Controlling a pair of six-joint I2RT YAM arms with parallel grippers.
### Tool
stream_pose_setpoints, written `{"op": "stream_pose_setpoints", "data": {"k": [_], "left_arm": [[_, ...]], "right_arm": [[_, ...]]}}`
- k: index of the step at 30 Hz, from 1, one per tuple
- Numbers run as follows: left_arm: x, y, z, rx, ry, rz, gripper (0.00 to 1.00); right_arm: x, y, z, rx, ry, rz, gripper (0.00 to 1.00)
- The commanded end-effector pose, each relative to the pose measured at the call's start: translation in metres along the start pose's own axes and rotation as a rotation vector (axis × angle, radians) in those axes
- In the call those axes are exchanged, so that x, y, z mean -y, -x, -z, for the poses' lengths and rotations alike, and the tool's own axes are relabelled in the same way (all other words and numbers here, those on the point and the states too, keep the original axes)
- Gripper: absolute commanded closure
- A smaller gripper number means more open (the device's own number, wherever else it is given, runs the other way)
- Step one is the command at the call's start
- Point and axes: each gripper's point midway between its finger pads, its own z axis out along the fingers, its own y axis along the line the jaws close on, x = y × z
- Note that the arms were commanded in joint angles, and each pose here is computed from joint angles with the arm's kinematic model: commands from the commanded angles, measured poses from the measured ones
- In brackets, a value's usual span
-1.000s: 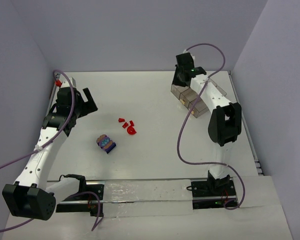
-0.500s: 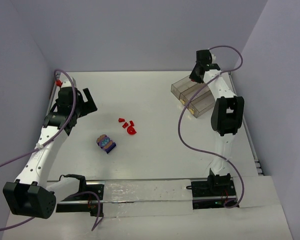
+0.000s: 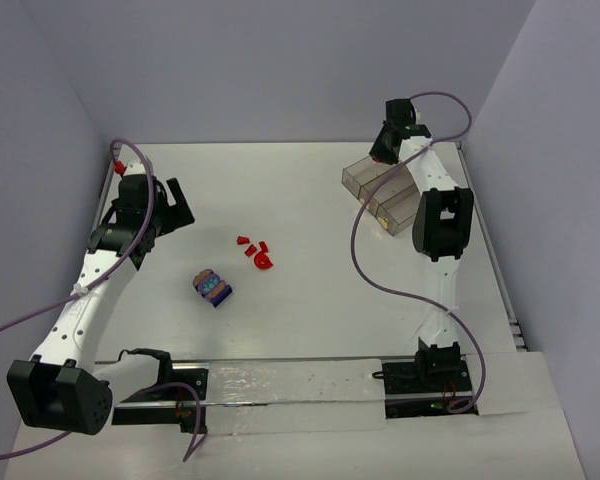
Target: Sort the legos into containers by color
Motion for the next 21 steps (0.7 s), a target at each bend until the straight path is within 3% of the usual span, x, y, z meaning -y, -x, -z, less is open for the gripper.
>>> {"op": "stream_pose_setpoints", "data": {"k": [1, 3, 8, 12, 15, 18, 21], "left_arm": [[0.002, 0.015, 0.008, 0.046, -0.003, 0.007, 0.01], [0.002, 0.015, 0.009, 0.046, -0.006, 0.007, 0.01], [0.002, 0.014, 0.011, 0.046, -0.012, 0.01, 0.01], [0.003, 0.015, 0.014, 0.053, -0.023, 0.018, 0.01], [0.005, 0.014, 0.015, 0.054, -0.033, 0.029, 0.01], [0.007, 0.012, 0.015, 0.049, -0.048, 0.04, 0.01], [0.008, 0.011, 0.016, 0.045, -0.055, 0.04, 0.01]], "right_arm": [[-0.017, 0.006, 0.005, 0.004, 0.052, 0.015, 0.43], [-0.022, 0.006, 0.008, 0.009, 0.064, 0.028, 0.34], [-0.038, 0.016, 0.028, 0.051, 0.077, 0.083, 0.34], [-0.083, 0.009, 0.072, 0.09, 0.188, 0.182, 0.32], [-0.114, -0.028, 0.11, 0.112, 0.229, 0.347, 0.27], [-0.168, -0.106, 0.145, 0.058, 0.403, 0.509, 0.23], [-0.192, -0.179, 0.169, -0.024, 0.535, 0.612, 0.21]]}}
